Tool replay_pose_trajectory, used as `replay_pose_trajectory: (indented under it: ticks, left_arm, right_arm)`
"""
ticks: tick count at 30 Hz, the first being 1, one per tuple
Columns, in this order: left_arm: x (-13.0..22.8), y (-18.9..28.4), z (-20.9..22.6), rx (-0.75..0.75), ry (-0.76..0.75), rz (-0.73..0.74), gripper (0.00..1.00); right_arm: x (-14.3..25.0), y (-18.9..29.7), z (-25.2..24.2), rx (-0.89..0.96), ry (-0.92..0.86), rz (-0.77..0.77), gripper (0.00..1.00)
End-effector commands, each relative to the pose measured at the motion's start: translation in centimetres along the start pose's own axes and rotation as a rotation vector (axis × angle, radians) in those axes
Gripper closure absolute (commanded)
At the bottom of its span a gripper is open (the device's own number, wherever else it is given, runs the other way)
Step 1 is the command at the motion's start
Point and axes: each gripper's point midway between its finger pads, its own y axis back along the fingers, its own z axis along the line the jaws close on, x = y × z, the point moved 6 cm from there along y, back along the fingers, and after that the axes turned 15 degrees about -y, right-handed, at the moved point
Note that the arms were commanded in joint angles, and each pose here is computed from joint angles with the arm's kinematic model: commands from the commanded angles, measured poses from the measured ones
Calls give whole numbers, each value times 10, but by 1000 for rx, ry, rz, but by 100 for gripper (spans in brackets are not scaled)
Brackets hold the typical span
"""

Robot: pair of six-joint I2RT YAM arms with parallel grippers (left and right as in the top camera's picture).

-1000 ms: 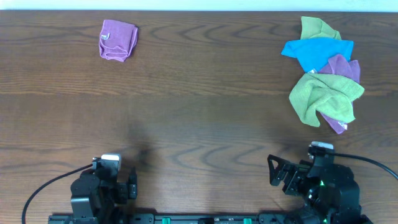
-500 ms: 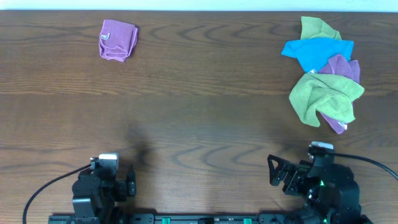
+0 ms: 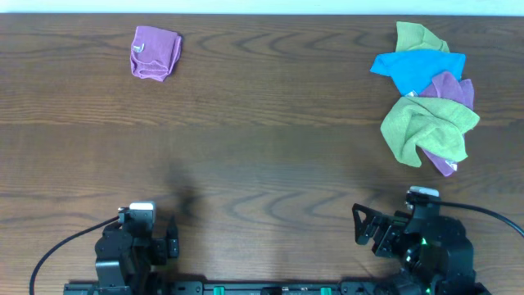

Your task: Fold the cloth

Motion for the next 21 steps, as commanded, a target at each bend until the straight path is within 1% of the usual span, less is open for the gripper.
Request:
replay_pose_trajectory:
  ticks: [1, 6, 7, 11, 14, 21]
  left_arm:
    - [12, -8, -3, 5, 7, 48, 5]
    - [12, -8, -3, 5, 7, 48, 5]
    - [12, -8, -3, 5, 7, 48, 5]
    - [12, -8, -3, 5, 7, 48, 5]
    - [12, -8, -3, 5, 7, 48, 5]
    - [12, -8, -3, 5, 7, 48, 5]
  right_arm:
    - [1, 0, -2, 7, -15, 1, 1]
    - [0, 0, -1, 3, -18, -8, 1]
    - [-5, 0, 1, -6, -15, -39, 1]
    - [-20, -5, -16, 127, -7, -188, 1]
    - [-19, -19, -25, 146, 104, -204, 1]
    - [-10, -54, -40, 80, 358, -256, 1]
